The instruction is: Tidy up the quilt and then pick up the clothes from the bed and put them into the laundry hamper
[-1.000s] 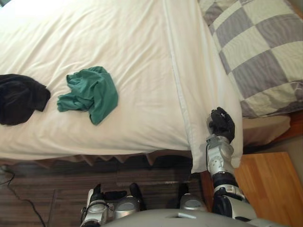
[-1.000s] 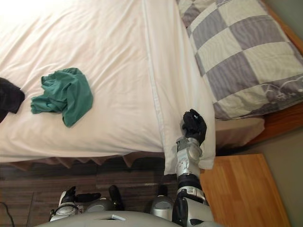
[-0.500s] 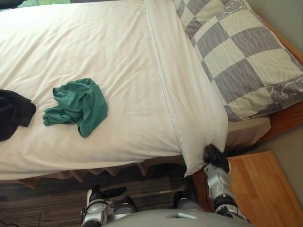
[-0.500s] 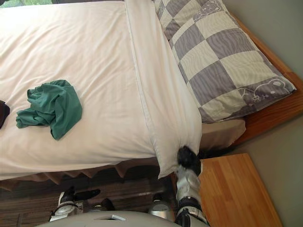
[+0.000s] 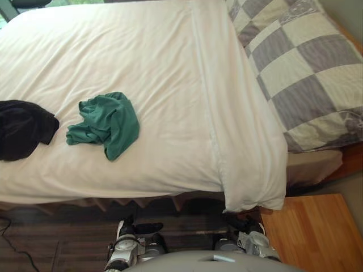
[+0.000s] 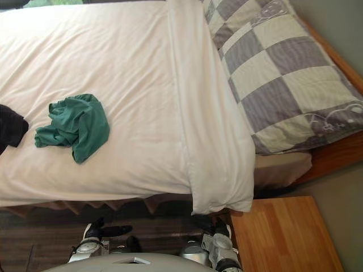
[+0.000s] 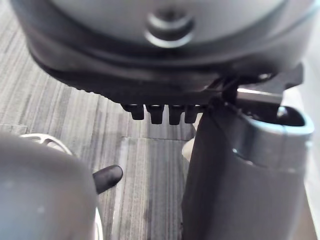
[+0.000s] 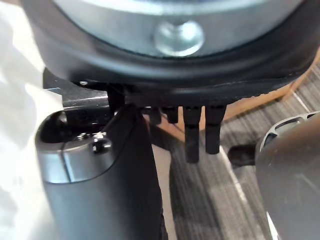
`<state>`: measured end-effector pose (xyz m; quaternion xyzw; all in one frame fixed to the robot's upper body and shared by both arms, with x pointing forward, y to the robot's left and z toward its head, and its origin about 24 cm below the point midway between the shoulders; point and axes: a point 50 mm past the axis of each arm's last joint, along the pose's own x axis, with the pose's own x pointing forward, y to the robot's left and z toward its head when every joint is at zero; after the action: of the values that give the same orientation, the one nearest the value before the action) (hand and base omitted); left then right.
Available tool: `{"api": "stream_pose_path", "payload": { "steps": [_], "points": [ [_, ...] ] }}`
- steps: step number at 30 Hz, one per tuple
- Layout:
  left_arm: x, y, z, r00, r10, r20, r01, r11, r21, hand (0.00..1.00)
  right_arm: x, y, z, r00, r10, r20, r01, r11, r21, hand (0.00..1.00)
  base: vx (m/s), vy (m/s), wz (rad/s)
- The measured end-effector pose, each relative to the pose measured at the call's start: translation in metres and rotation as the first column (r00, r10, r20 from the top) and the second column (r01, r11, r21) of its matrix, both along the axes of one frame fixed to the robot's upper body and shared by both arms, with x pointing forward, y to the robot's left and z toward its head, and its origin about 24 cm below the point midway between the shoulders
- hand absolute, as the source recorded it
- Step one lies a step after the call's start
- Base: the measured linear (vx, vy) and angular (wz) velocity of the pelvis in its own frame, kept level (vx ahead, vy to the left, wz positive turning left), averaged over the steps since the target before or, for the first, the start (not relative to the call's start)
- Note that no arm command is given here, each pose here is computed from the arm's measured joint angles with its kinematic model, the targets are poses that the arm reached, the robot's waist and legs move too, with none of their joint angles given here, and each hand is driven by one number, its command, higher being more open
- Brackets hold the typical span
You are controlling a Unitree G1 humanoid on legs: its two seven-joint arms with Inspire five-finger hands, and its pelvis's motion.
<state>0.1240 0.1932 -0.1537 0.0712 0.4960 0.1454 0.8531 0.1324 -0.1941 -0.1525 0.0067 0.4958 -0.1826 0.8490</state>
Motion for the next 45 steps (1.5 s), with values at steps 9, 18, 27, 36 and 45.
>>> {"api": "stream_pose_path", "payload": {
  "steps": [9,18,27,36,45],
  "points": [
    [0.0,0.011,0.003,0.998,0.049,0.043,-0.05,0.998,0.024,1.0,0.003,-0.006,0.002,0.997,0.079,-0.005,-0.079,0.995,-0.064,1.0,0.01,0.189,-0.02],
    [-0.003,0.044,0.009,0.999,-0.032,0.02,0.029,0.989,0.145,1.0,0.003,0.023,-0.002,0.983,0.181,-0.025,-0.181,0.984,-0.005,1.0,0.0,0.483,-0.14],
    [-0.008,0.038,0.005,0.994,-0.108,-0.019,0.109,0.989,0.095,1.0,0.018,0.045,0.007,0.835,0.55,0.01,-0.542,0.826,-0.155,1.0,-0.02,0.058,0.26],
    [0.008,0.01,0.007,0.989,-0.136,0.057,0.132,0.99,0.057,1.0,0.034,0.032,0.012,0.772,0.635,-0.027,-0.623,0.747,-0.23,1.0,-0.04,0.101,-0.13],
    [0.016,0.04,0.016,0.991,-0.091,0.095,0.078,0.988,0.13,1.0,0.031,0.059,0.012,0.799,0.6,0.043,-0.587,0.793,-0.163,1.0,0.08,0.363,-0.26]
  ]
}}
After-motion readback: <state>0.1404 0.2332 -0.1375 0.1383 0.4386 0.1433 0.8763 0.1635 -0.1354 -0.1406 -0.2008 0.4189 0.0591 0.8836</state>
